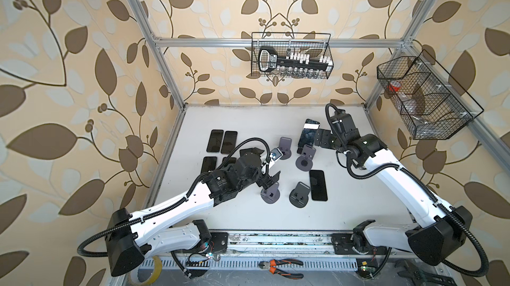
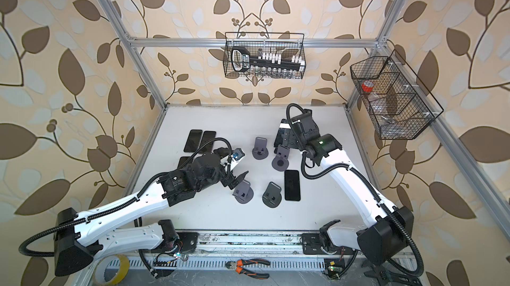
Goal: Remove the phone from the phone stand
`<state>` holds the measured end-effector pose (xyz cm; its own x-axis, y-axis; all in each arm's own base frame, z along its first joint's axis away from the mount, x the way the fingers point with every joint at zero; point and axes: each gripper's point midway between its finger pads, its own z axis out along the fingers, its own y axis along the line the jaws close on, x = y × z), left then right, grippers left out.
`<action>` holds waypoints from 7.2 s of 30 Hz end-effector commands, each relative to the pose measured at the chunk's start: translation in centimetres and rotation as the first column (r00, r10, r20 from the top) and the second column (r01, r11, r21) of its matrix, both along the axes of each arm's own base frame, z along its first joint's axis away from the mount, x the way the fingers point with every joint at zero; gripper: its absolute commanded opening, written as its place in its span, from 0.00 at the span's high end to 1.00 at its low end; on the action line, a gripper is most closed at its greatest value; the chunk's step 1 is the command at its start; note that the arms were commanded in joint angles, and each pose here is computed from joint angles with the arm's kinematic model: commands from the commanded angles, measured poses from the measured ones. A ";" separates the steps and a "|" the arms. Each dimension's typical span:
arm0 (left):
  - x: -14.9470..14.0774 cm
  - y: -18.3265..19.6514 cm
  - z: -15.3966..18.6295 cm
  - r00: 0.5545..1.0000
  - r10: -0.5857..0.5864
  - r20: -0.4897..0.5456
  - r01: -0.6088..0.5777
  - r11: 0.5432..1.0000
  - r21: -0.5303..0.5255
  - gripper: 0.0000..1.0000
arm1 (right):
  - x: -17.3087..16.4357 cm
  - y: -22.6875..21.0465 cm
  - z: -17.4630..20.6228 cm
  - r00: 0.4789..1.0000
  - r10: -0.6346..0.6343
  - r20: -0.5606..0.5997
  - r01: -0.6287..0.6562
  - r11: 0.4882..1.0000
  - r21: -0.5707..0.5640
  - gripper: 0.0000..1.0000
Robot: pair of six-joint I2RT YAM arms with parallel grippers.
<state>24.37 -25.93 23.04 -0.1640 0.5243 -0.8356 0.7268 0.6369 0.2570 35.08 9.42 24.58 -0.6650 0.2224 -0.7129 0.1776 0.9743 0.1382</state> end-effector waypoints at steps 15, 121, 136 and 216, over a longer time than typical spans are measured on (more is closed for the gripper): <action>1.3 -0.8 1.6 0.992 -0.074 -0.104 0.054 0.982 -0.182 0.01 | 5.2 1.0 -0.9 0.988 -0.146 0.058 0.143 0.988 0.050 0.01; 0.5 -2.5 2.3 0.971 -0.144 -0.192 0.092 0.963 -0.253 0.01 | 13.1 2.5 -9.1 0.973 -0.229 -0.022 0.224 0.965 -0.139 0.33; 0.6 -2.4 2.5 0.973 -0.134 -0.187 0.083 0.963 -0.258 0.01 | 13.3 3.0 -7.3 0.979 -0.202 0.008 0.202 0.974 -0.099 0.40; -0.8 -3.6 6.4 0.937 -0.166 -0.308 0.035 0.921 -0.389 0.01 | -0.8 0.2 -0.6 0.996 0.082 -0.024 -0.084 0.994 -0.072 0.47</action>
<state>23.86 -28.24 27.24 -0.4323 0.2630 -0.8626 0.7762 0.5953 -0.2075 35.41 10.13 24.24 -0.6807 0.1655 -0.7136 0.1281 0.9860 0.1064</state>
